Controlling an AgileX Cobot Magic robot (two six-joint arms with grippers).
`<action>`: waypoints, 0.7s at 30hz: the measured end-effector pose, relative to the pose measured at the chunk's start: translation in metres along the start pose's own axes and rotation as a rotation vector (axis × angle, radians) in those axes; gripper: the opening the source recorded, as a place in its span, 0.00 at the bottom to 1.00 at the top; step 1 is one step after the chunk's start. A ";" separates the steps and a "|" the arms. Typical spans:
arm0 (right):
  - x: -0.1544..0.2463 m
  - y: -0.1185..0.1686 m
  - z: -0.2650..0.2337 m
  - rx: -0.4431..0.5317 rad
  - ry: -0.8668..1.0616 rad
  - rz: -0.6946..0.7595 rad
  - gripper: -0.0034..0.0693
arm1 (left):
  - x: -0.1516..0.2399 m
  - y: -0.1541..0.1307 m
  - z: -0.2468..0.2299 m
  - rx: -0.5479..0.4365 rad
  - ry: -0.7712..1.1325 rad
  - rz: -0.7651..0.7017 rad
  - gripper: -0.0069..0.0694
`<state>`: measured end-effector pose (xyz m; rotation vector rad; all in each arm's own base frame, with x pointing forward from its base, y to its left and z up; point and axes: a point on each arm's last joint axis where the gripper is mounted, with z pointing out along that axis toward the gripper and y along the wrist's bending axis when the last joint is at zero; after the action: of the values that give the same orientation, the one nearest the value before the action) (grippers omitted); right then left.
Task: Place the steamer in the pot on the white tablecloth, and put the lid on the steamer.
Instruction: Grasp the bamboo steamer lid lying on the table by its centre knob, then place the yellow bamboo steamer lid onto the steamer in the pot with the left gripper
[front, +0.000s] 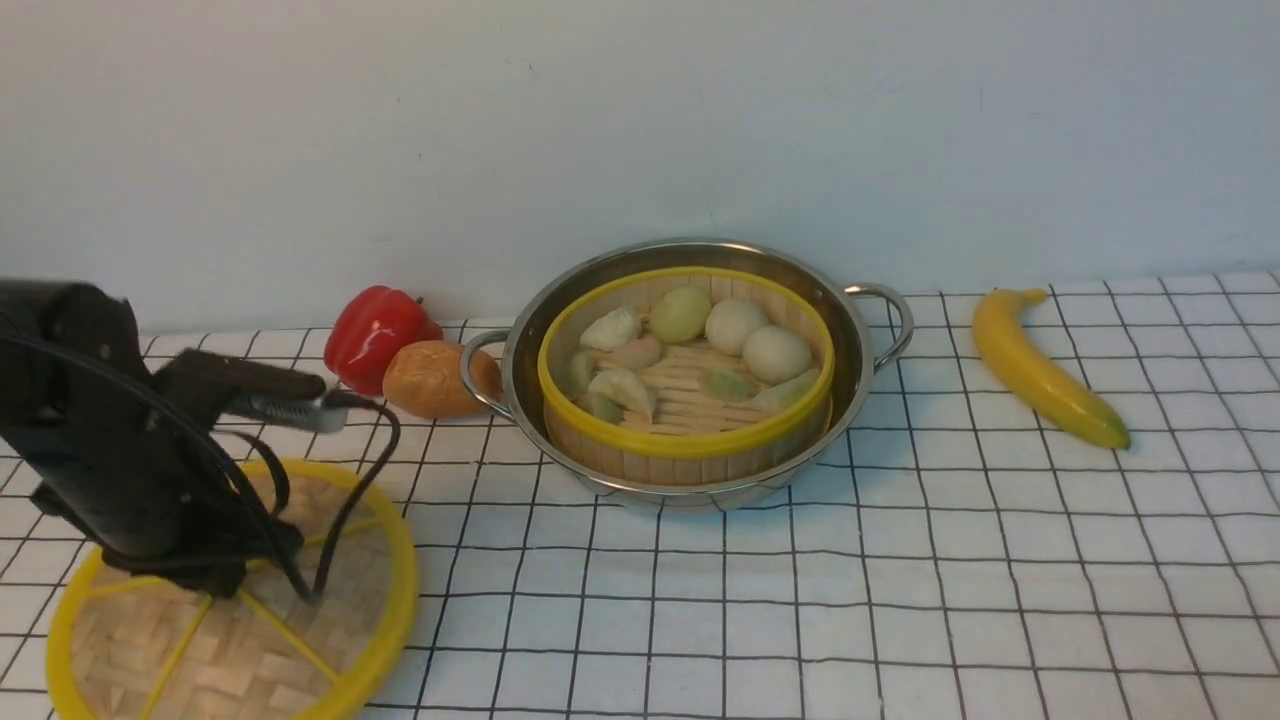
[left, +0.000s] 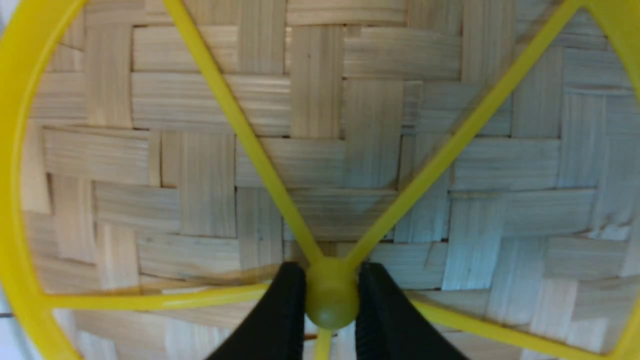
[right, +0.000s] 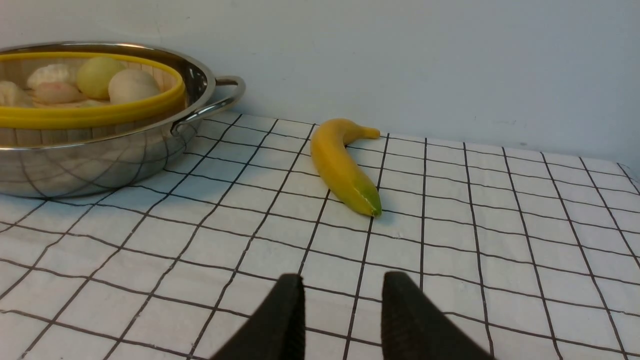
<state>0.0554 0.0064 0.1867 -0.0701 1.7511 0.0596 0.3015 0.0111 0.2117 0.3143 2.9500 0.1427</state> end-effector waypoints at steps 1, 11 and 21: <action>0.000 0.000 0.000 0.000 0.000 0.000 0.38 | -0.005 0.001 -0.018 0.008 -0.032 0.005 0.25; 0.000 0.000 0.000 0.000 0.000 0.000 0.38 | -0.053 -0.018 -0.121 0.255 -0.344 0.272 0.25; 0.000 0.000 0.000 0.000 0.000 0.000 0.38 | -0.134 -0.088 -0.110 0.111 -0.397 0.806 0.25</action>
<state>0.0554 0.0064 0.1867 -0.0701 1.7511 0.0596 0.3932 -0.1126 0.3310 1.3499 2.2820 0.0081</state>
